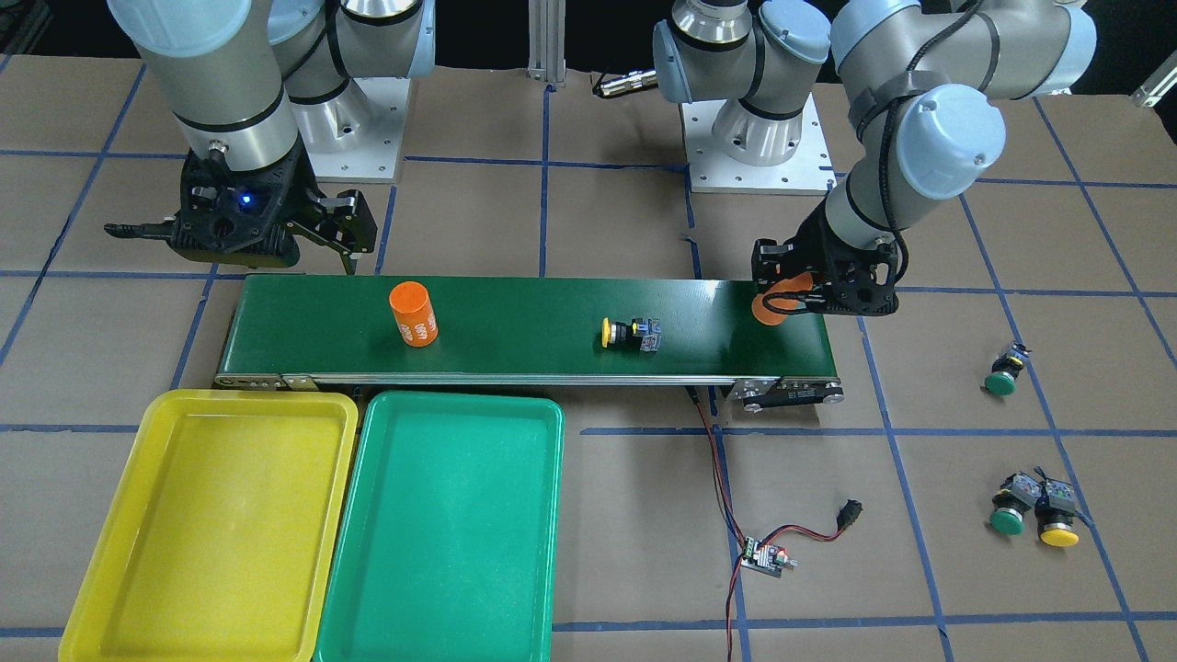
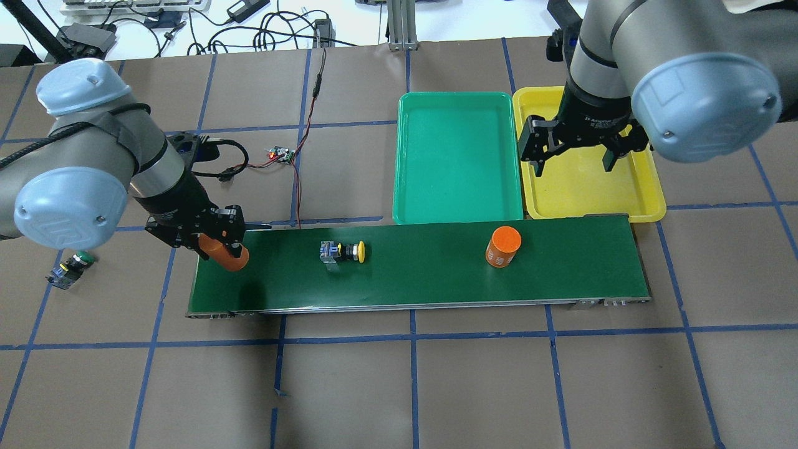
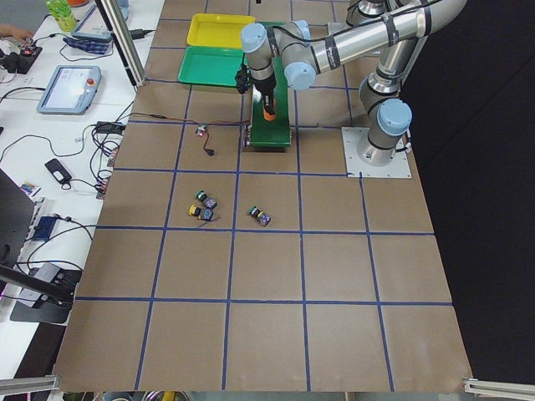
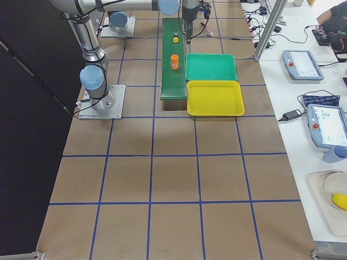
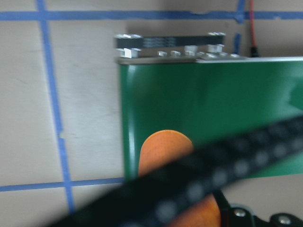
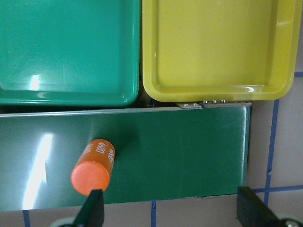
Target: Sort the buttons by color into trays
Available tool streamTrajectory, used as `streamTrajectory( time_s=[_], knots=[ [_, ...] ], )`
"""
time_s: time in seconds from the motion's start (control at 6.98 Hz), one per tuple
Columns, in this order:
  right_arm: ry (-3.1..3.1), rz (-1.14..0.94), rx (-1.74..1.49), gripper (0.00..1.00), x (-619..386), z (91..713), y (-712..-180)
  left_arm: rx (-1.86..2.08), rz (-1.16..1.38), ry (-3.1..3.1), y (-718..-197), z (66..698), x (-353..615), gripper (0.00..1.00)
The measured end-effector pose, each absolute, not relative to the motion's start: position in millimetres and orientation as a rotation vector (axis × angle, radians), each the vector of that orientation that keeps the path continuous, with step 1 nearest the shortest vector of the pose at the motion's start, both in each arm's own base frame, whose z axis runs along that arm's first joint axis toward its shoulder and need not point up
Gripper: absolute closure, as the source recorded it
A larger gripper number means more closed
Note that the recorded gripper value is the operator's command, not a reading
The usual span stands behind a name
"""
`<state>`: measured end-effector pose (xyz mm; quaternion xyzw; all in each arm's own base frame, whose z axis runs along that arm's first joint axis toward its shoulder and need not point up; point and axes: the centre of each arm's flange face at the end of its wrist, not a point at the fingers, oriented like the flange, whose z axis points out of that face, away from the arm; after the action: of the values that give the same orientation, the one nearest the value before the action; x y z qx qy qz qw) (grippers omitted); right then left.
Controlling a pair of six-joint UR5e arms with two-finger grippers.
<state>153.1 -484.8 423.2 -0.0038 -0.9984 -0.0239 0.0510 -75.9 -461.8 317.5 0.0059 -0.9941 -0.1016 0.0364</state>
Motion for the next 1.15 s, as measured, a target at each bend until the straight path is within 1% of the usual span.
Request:
streamTrajectory(
  time_s=[0.14, 0.29, 0.43, 0.72, 1.15],
  knots=[
    [-3.036, -0.115, 0.011, 0.0, 151.2, 408.3, -473.7, 0.018, -0.312, -3.056, -460.2, 307.8, -85.1, 0.64],
    [-3.07, -0.137, 0.11, 0.0, 153.9, 397.1, -462.0, 0.013, -0.305, -3.06, -456.4, 295.7, -88.6, 0.16],
    [-3.095, -0.125, 0.329, 0.0, 156.0, 389.0, -453.6, 0.013, -0.287, -3.064, -453.0, 286.1, -89.8, 0.0],
    [-3.0, -0.052, 0.877, 0.02, 154.7, 373.3, -431.9, 0.017, -0.231, -3.074, -454.1, 286.6, -88.8, 0.0],
    [-2.6, 0.081, 1.613, 0.0, 150.0, 337.3, -406.1, 0.097, -0.125, -3.088, -483.9, 334.0, -48.9, 0.0]
  ],
)
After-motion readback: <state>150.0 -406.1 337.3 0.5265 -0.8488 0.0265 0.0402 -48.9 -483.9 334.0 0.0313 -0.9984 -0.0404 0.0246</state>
